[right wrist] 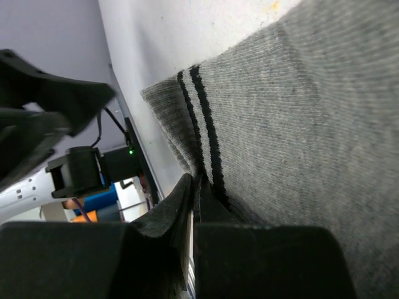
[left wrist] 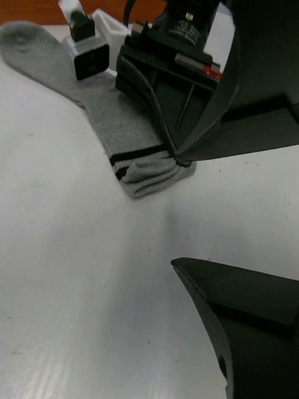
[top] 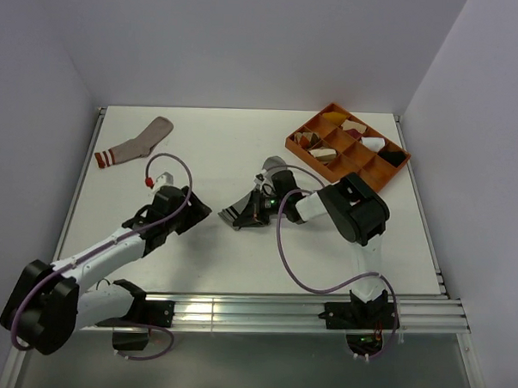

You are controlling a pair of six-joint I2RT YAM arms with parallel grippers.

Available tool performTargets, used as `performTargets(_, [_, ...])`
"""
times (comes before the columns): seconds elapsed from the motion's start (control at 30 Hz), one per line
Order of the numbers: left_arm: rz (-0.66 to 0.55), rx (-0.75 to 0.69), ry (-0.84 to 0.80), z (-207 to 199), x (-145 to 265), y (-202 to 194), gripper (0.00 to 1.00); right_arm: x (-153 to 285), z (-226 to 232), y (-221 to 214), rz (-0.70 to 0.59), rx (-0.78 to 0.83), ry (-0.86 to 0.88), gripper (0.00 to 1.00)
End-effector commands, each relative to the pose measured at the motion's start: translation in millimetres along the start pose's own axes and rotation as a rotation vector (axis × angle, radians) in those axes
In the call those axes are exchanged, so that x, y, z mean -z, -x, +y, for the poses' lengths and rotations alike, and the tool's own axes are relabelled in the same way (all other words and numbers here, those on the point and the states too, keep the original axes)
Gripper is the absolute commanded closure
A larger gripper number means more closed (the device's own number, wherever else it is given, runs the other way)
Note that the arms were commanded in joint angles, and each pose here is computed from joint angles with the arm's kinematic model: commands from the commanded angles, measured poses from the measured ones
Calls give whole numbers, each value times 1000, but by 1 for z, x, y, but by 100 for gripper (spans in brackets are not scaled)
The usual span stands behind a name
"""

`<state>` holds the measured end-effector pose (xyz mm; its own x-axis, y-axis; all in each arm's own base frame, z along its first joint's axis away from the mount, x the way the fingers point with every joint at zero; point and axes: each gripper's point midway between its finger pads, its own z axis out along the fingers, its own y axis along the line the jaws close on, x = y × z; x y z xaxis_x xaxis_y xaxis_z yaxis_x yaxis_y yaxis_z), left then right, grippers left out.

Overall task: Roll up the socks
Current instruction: Roll the sock at the center of the board.

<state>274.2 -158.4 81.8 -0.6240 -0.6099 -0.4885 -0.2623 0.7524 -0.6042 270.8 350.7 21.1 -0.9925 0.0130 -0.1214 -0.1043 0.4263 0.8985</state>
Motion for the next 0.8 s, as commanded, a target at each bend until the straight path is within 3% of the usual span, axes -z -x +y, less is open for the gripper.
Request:
performTargets(0.0, [-39,77,-54,-12,-14,1,32,2,-10,0,-5,-55,14,100])
performTargets(0.2, [-37,81,-51,-13,-30,-9,41,4,-16,2,-12,-102,26,100])
performTargets(0.47, [2,66,-3,-11,-51,-26,75,4,-17,3,-15,-93,20,100])
performTargets(0.77, [47,45,24,-7,-71,-43,78,4,-17,4,-17,-86,22,100])
